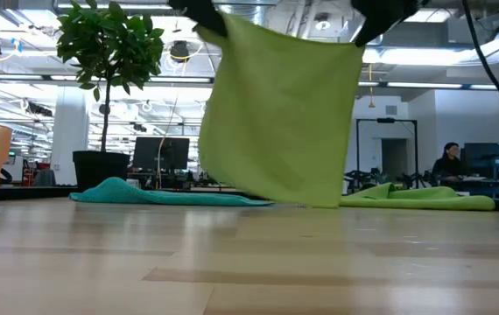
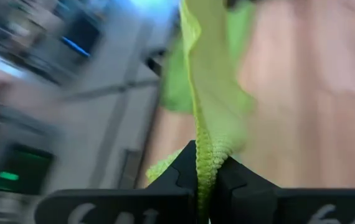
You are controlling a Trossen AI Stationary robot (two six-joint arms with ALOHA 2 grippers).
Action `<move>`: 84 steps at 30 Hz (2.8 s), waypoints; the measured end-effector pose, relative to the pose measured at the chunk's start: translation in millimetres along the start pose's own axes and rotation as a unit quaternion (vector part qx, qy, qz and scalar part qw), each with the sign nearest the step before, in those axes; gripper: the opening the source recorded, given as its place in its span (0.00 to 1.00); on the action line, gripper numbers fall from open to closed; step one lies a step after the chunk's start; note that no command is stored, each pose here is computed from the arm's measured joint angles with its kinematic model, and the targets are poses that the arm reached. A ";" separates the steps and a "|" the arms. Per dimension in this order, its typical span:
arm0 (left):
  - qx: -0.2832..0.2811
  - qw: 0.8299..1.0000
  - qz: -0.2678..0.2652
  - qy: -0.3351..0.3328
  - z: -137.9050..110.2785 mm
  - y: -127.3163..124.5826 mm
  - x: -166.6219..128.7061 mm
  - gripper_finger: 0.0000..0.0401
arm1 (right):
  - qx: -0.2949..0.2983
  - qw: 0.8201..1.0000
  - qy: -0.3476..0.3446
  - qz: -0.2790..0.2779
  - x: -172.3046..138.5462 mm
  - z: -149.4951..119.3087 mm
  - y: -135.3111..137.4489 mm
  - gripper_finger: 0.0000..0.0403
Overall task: Fold microfiber towels
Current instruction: Fold the light green towel
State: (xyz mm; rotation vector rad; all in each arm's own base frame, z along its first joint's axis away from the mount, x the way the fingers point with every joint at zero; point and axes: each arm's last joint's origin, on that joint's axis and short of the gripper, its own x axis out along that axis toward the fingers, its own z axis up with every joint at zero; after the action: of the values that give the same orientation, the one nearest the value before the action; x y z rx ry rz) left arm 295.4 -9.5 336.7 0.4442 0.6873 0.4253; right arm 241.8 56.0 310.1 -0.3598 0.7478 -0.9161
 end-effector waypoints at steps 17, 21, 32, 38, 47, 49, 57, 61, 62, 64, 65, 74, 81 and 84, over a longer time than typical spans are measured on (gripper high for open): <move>-0.090 0.969 -0.170 0.154 -48.2 -65.8 -20.6 0.00 | 0.027 0.966 0.074 0.245 -48.1 -47.7 51.8 0.03; -0.118 0.961 -0.183 0.171 -62.9 -84.3 -21.4 0.00 | 0.039 0.952 0.072 0.295 -56.0 -54.7 63.6 0.03; -0.189 0.936 -0.248 0.162 -97.8 -129.6 -20.8 0.00 | 0.085 0.920 0.059 0.378 -49.7 -86.9 96.0 0.03; -0.219 0.932 -0.244 0.154 -116.6 -139.4 -13.9 0.00 | 0.109 0.911 0.052 0.394 -40.3 -103.1 105.4 0.03; -0.240 0.932 -0.223 0.154 -136.2 -141.8 -4.7 0.00 | 0.127 0.918 0.060 0.371 -19.2 -104.6 104.8 0.03; -0.249 0.933 -0.206 0.155 -138.0 -139.1 -1.5 0.00 | 0.127 0.922 0.064 0.361 -10.3 -101.0 102.8 0.03; -0.280 0.931 -0.165 0.163 -141.5 -126.0 12.4 0.00 | 0.145 0.938 0.101 0.297 29.1 -92.3 89.2 0.03; -0.293 0.931 -0.145 0.162 -141.6 -119.1 18.6 0.00 | 0.145 0.939 0.120 0.289 41.4 -90.6 84.6 0.03; -0.295 0.930 -0.142 0.163 -141.8 -117.6 20.0 0.00 | 0.141 0.938 0.123 0.290 44.2 -90.4 85.1 0.03; -0.299 0.930 -0.137 0.165 -142.1 -114.5 22.7 0.00 | 0.133 0.939 0.131 0.288 49.2 -91.2 85.6 0.03; -0.298 0.931 -0.133 0.164 -142.1 -113.2 23.8 0.00 | 0.131 0.940 0.131 0.285 50.5 -91.0 84.7 0.03; -0.298 0.934 -0.108 0.166 -143.9 -102.9 32.0 0.07 | 0.132 0.945 0.147 0.262 66.3 -92.3 85.4 0.06; -0.283 0.939 -0.107 0.166 -144.5 -100.7 33.7 0.24 | 0.141 0.943 0.155 0.259 73.5 -90.2 81.6 0.13; -0.266 0.944 -0.110 0.164 -144.5 -100.7 33.6 0.32 | 0.142 0.943 0.155 0.259 73.7 -90.1 81.4 0.18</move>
State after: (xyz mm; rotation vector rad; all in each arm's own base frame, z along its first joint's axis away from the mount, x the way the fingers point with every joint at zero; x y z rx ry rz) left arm 243.0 -39.6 167.8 -0.2215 0.8978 0.4566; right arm 253.1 44.8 168.9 0.2390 0.9256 -0.5686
